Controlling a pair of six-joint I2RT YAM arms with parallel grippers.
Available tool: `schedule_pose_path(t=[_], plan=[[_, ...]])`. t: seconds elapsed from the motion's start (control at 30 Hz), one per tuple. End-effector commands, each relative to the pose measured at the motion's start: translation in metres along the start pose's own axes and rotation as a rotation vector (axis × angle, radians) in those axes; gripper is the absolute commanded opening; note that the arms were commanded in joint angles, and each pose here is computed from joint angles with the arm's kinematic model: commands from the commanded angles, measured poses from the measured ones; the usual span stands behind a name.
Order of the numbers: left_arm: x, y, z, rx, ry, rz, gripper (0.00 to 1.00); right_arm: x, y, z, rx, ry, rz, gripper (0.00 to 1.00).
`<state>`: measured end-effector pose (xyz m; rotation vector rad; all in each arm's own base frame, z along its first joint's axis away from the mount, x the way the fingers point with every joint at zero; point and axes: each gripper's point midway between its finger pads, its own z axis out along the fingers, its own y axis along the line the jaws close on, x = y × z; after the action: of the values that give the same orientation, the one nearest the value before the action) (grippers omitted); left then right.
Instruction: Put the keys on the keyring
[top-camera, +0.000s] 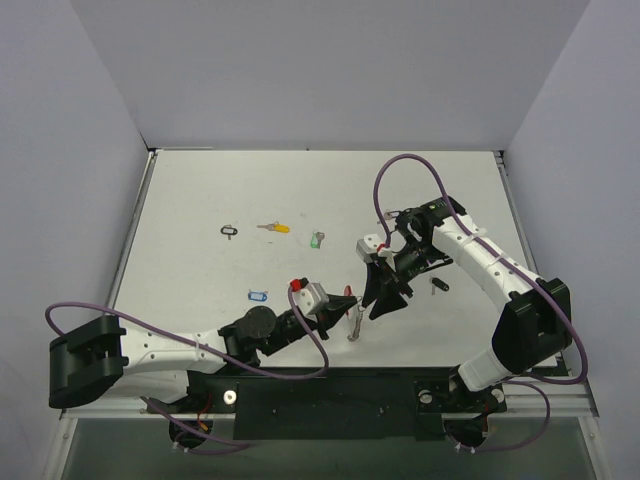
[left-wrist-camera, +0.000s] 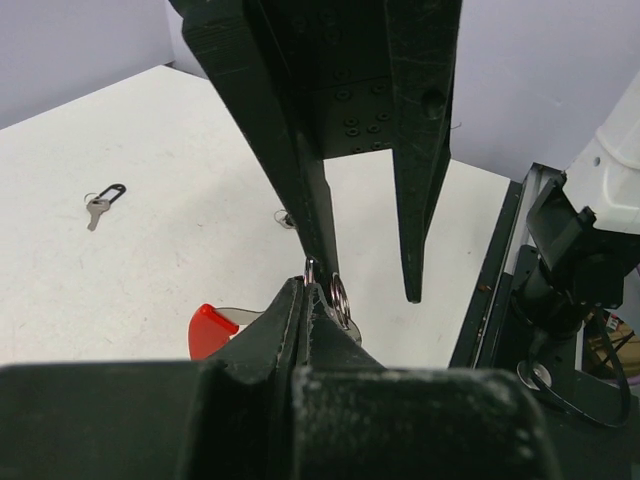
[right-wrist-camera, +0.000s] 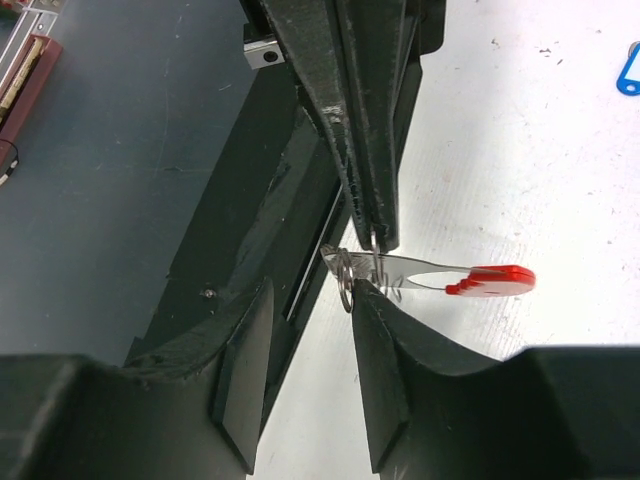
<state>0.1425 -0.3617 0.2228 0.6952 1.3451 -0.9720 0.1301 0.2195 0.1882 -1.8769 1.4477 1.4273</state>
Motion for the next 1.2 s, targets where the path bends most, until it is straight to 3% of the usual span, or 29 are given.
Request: schedule_pose_path(t=[0.0, 0.63, 1.07, 1.17], plan=[[-0.029, 0.005, 0.001, -0.036, -0.091, -0.009, 0.00, -0.016, 0.040, -0.002, -0.096, -0.042, 0.141, 0.33], [-0.023, 0.011, 0.000, -0.071, -0.079, -0.013, 0.00, -0.019, 0.052, 0.002, -0.119, -0.025, 0.075, 0.32], [-0.018, 0.012, 0.000, -0.066, -0.073, -0.021, 0.00, -0.020, 0.051, -0.005, -0.088, -0.010, 0.059, 0.36], [-0.015, 0.011, -0.002, -0.054, -0.066, -0.021, 0.00, -0.017, 0.048, -0.012, -0.054, -0.005, 0.065, 0.41]])
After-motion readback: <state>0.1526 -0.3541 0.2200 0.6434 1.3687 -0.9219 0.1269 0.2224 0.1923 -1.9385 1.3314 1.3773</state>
